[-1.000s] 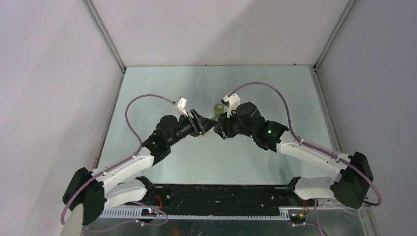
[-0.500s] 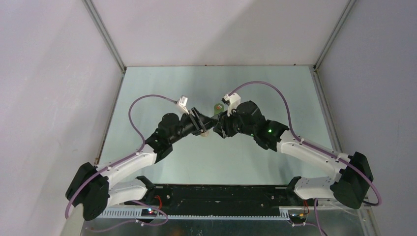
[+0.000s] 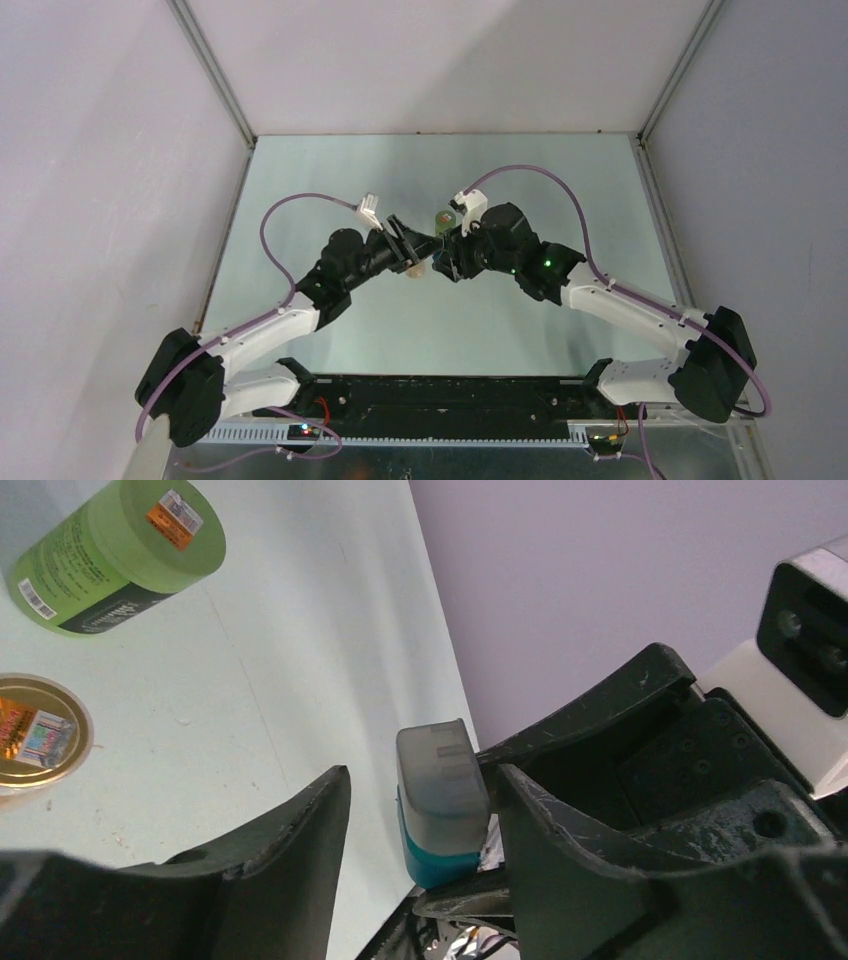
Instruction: Sort the pills into containers
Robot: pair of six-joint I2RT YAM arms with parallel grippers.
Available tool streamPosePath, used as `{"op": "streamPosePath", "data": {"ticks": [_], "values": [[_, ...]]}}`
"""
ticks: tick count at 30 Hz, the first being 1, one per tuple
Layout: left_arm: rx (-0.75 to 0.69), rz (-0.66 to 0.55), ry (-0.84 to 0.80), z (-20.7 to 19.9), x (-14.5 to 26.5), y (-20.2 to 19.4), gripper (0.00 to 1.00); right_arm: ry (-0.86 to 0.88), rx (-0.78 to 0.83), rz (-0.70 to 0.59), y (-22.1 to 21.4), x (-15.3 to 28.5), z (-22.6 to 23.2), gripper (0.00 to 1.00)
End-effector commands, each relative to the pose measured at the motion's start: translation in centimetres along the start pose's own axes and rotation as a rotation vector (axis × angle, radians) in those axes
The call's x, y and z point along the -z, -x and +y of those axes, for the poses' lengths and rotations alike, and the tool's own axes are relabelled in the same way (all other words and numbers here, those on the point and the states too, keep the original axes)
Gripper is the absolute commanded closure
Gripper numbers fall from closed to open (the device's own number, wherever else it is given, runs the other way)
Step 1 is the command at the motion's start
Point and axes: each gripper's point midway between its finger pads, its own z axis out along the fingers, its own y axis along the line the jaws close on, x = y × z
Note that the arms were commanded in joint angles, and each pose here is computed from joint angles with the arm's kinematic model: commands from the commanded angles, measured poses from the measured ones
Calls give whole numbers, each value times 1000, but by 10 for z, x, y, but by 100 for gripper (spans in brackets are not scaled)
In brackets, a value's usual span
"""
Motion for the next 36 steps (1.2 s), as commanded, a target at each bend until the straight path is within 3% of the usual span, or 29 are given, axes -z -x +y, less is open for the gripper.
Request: {"op": "streamPosePath", "data": {"ticks": [1,7,14,22,31,36], "values": [[2,-56,-40,-14,-3,16,42,21,-7,-19,6,-2,2,57],[7,-55,-36,-12,-3,16,64,29,-18,-16,6,-2,3,58],[1,-49,-25,-9,-3,14,98,147,-86,-2,10,5,15,58],[-17,-51,-33,-8,-1,15,100,310,-214,34,16,21,28,52],[-13,-67,-61,-16,3,19,100,124,-303,22,14,21,-12,32],[-10,-70,-63,-16,4,20,100,21,-363,35,5,20,-33,48]]}}
